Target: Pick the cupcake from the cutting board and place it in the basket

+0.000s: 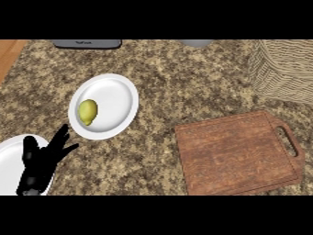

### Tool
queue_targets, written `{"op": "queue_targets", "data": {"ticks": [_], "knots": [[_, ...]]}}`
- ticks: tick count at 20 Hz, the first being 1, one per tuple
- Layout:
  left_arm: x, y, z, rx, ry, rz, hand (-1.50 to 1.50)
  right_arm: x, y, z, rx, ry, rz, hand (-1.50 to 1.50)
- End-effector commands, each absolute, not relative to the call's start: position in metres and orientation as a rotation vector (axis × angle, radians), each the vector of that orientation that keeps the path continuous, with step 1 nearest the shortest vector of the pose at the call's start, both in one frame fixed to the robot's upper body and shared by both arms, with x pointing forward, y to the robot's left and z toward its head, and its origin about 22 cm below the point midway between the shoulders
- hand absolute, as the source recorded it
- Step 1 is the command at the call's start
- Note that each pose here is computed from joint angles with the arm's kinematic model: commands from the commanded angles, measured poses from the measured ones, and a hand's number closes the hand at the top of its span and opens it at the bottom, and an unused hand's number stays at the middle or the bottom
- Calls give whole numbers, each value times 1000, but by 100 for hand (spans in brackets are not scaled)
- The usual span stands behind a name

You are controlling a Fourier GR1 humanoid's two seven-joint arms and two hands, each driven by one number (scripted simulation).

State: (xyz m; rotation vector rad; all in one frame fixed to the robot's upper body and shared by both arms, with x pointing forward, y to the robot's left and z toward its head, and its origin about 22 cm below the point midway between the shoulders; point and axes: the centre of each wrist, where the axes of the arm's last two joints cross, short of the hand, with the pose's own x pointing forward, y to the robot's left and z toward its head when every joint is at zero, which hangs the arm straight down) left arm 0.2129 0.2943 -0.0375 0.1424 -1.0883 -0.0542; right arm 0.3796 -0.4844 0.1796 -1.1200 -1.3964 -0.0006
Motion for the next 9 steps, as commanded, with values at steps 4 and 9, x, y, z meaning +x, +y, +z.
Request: {"op": "queue_targets", "data": {"ticks": [4,9], "knots": [[194,296,-46,167,-1039,-46,0,345,-527,186,-1108,-1402,-199,-150],[202,301,-46,150,-1024,-32,0,314,-558,201,-1121,-1351,-235,-150]]}}
